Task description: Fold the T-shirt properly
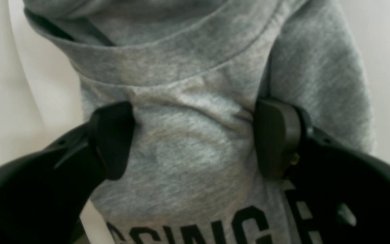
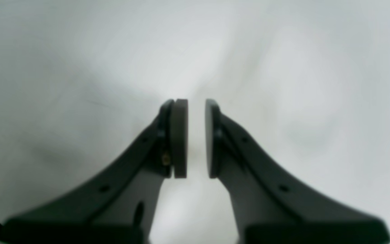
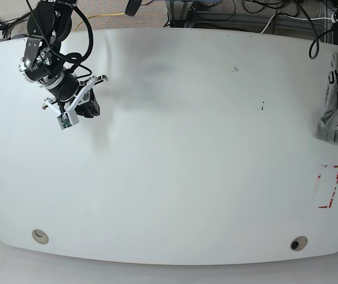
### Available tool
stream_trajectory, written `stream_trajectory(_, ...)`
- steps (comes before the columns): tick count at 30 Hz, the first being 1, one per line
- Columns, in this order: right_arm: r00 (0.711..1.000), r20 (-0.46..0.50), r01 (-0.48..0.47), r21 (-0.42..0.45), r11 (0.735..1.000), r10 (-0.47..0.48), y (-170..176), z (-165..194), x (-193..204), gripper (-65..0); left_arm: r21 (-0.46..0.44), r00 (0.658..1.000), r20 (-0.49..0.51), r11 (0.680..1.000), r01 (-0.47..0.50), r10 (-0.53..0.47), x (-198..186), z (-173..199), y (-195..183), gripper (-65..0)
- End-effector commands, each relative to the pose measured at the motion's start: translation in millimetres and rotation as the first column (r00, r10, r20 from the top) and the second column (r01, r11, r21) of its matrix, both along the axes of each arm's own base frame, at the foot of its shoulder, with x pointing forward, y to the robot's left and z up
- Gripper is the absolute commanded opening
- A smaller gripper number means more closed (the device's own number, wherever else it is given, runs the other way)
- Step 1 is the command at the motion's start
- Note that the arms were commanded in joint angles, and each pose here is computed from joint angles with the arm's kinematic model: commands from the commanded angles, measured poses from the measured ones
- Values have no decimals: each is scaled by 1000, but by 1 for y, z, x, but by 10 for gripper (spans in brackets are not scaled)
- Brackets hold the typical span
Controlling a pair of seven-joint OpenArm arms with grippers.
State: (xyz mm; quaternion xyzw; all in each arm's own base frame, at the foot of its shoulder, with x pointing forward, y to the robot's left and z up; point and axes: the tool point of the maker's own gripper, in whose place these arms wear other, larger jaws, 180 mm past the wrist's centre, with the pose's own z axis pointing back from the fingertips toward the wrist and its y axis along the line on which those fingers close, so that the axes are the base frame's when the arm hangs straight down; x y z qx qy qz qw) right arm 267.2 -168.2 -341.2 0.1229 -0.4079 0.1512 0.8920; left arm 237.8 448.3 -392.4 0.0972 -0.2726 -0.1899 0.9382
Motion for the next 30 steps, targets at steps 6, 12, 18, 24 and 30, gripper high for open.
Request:
stream_trajectory(6, 999, 41, -9, -1, 1000, 9, 0, 10, 2, -571, 64, 999, 42, 998, -7, 5, 15, 45, 32, -143)
stream_trajectory(12, 999, 39, -9, -3, 1000, 9, 0, 10, 1, -571, 85, 990, 136, 996, 11, -23, 36, 76, 29, -143)
stream_trajectory(18, 999, 45, -8, -1, 1000, 8, 0, 11, 2, -571, 138, 977, 165, 984, 113, -135, 60, 104, -6, -143)
stream_trajectory(24, 998, 63, -6, 7, 1000, 5, 0, 13, 4, -571, 136, 941, 228, 966, 222, -249, 74, 117, -75, -143)
stream_trajectory(30, 993, 87, 85, -57, 995, -80, -12, -2, 12, -571, 118, 916, 314, 968, 223, -249, 75, 96, -134, -144)
